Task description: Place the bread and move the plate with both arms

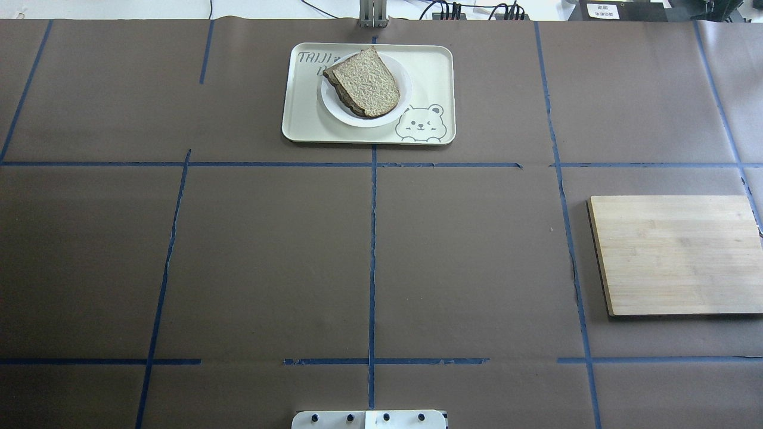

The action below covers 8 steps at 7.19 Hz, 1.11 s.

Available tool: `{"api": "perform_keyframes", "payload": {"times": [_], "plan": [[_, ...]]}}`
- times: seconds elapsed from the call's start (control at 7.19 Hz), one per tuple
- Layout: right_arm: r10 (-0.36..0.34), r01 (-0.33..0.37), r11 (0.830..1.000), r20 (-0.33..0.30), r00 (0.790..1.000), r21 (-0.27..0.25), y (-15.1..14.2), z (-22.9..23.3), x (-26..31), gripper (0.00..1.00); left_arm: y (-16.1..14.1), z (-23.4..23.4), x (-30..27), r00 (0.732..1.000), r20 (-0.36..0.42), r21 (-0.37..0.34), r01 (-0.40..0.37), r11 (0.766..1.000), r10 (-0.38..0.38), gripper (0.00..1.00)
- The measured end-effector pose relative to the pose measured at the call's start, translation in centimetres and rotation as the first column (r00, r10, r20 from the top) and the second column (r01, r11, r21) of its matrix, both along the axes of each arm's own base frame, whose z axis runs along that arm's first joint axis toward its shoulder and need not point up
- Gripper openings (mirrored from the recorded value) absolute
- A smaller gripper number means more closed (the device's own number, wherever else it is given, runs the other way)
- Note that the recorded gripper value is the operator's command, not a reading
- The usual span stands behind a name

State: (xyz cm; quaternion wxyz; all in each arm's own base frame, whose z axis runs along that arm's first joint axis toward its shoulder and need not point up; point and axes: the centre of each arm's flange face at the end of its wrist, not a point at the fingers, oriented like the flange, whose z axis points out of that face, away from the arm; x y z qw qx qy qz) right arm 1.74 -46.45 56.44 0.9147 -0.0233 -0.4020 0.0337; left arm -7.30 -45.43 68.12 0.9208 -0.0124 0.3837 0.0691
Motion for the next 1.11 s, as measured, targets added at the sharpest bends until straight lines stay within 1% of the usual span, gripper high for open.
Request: {"api": "perform_keyframes", "payload": {"times": [0.28,0.42,0.7,0.83,1.11], "plan": [[0.003,-0.003,1.000,-0.004,1.000,-0.010,0.3,0.6,0.3,1.00,0.0,-1.2,0.2,0.999,-0.027,-0.020,0.037,0.999,-0.037,1.00],[0.003,-0.003,1.000,-0.007,1.000,-0.017,0.4,1.0,0.3,1.00,0.1,-1.6,0.2,0.998,-0.027,-0.025,0.050,0.998,-0.051,1.00],[0.017,-0.017,0.999,-0.011,1.000,-0.044,0.5,2.6,1.0,1.00,0.2,-1.8,0.2,0.998,-0.023,-0.028,0.056,0.998,-0.057,1.00],[0.025,-0.025,0.998,-0.013,1.000,-0.055,0.6,4.1,2.1,1.00,0.2,-1.9,0.2,0.998,-0.022,-0.027,0.057,0.998,-0.057,1.00],[-0.035,0.035,0.999,-0.034,0.999,0.005,1.4,6.2,3.9,1.00,-0.1,-2.2,0.2,0.998,-0.022,-0.020,0.057,0.998,-0.058,1.00]]}}
